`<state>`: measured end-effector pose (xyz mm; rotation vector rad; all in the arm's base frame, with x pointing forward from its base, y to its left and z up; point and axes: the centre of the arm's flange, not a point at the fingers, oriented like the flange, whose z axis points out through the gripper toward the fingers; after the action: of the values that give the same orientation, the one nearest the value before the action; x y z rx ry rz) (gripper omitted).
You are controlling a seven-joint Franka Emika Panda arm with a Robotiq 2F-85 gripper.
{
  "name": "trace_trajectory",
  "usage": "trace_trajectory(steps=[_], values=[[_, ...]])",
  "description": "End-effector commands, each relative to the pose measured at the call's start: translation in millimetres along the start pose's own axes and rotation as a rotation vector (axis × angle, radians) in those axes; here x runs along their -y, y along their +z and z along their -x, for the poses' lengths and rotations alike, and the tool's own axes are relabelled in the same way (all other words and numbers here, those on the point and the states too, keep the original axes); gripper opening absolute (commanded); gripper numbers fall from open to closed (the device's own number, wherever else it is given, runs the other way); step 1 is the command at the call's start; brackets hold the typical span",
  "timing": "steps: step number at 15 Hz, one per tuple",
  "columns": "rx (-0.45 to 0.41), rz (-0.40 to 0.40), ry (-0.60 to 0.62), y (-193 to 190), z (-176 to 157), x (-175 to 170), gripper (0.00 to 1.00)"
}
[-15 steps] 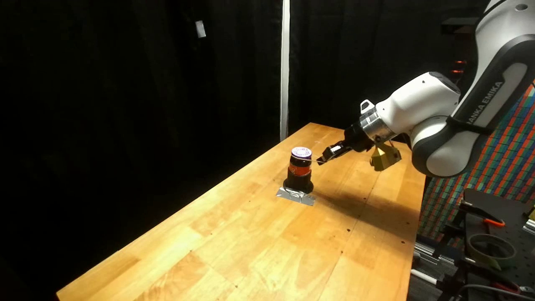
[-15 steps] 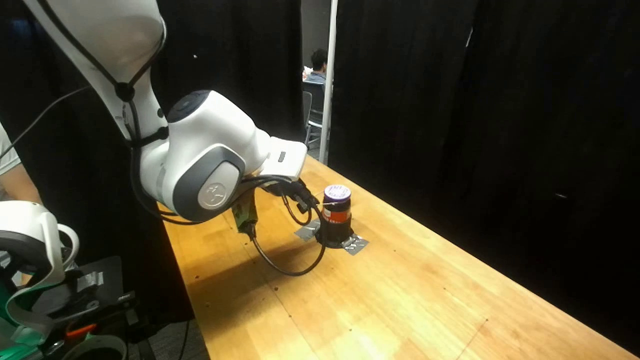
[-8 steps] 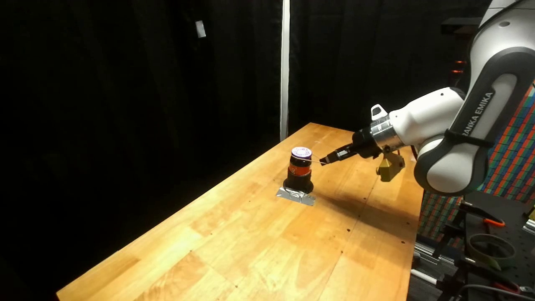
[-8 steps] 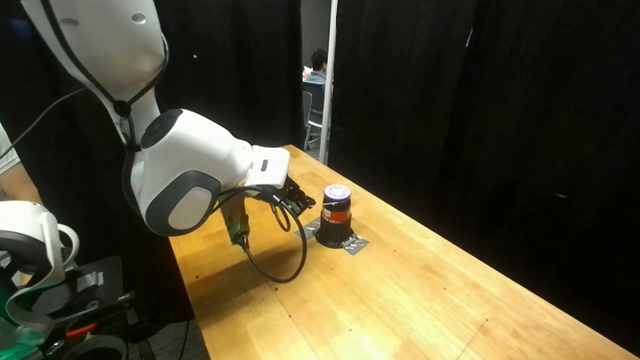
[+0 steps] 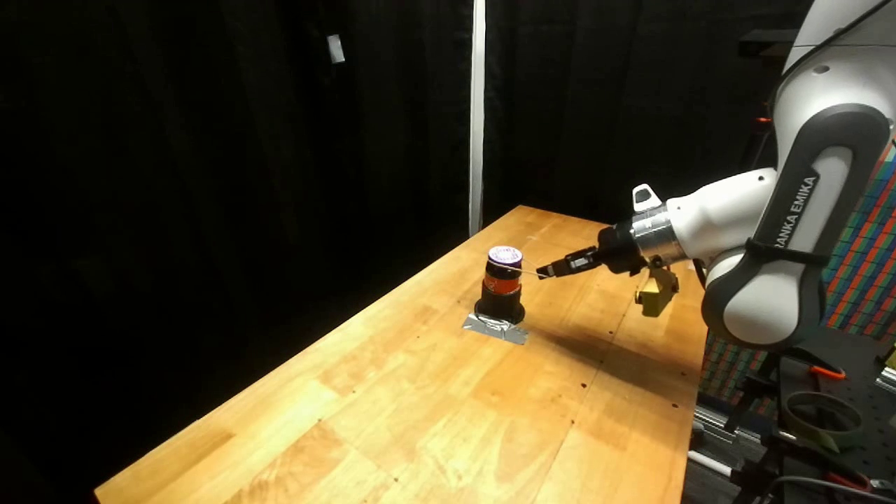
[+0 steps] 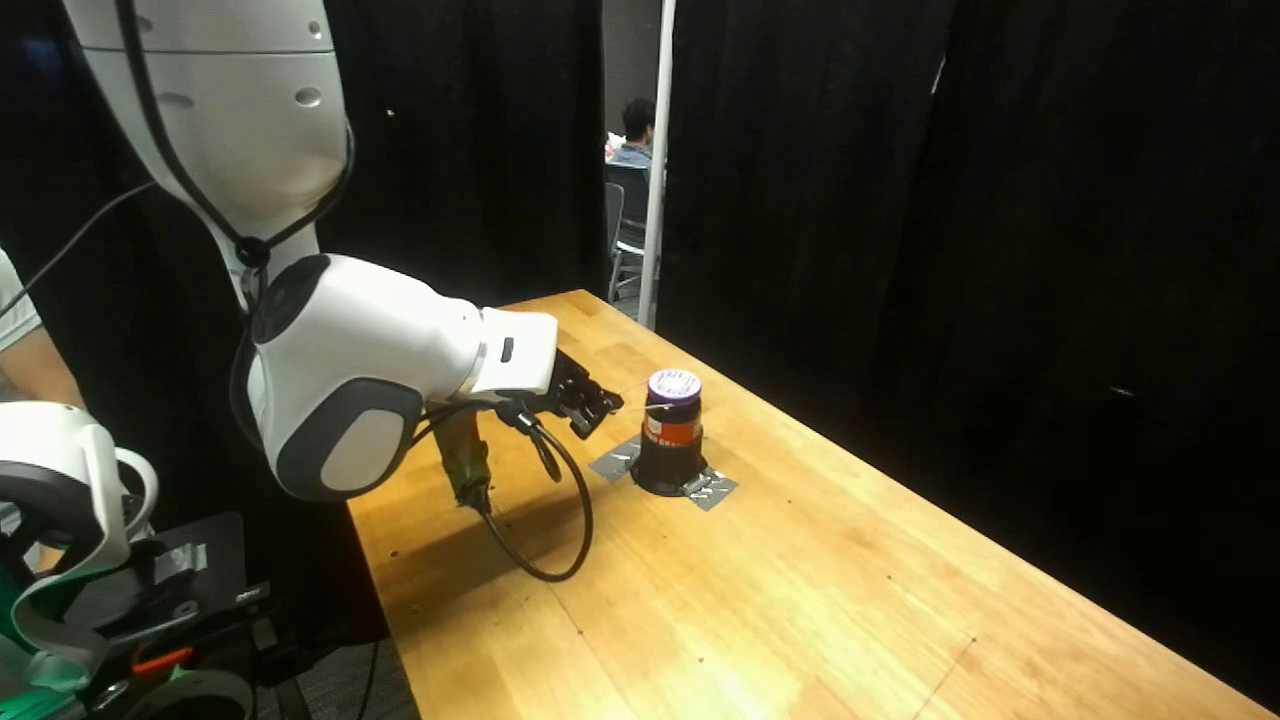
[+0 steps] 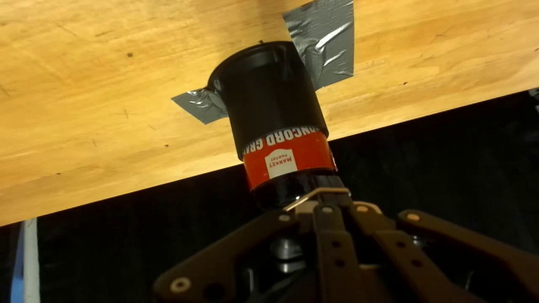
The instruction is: Put the rubber band on the jar.
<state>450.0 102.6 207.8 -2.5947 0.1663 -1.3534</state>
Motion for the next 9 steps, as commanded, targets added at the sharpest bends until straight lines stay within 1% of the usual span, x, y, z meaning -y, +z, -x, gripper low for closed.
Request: trace_trajectory(steps=[1, 4, 5, 6, 7, 9], values=[[-0.048, -0.004, -0.030, 0, 16, -3, 0.01], [-0.059, -0.003, -0.056, 3, 29, -4, 0.01], [-0.075, -0.017, -0.054, 3, 31, -4, 0.08], [-0.092, -0.025, -0.055, 3, 33, -4, 0.04], [-0.107, -0.032, -0.057, 3, 35, -3, 0.06], [-0.126, -0.041, -0.066, 5, 37, -1, 0.01]])
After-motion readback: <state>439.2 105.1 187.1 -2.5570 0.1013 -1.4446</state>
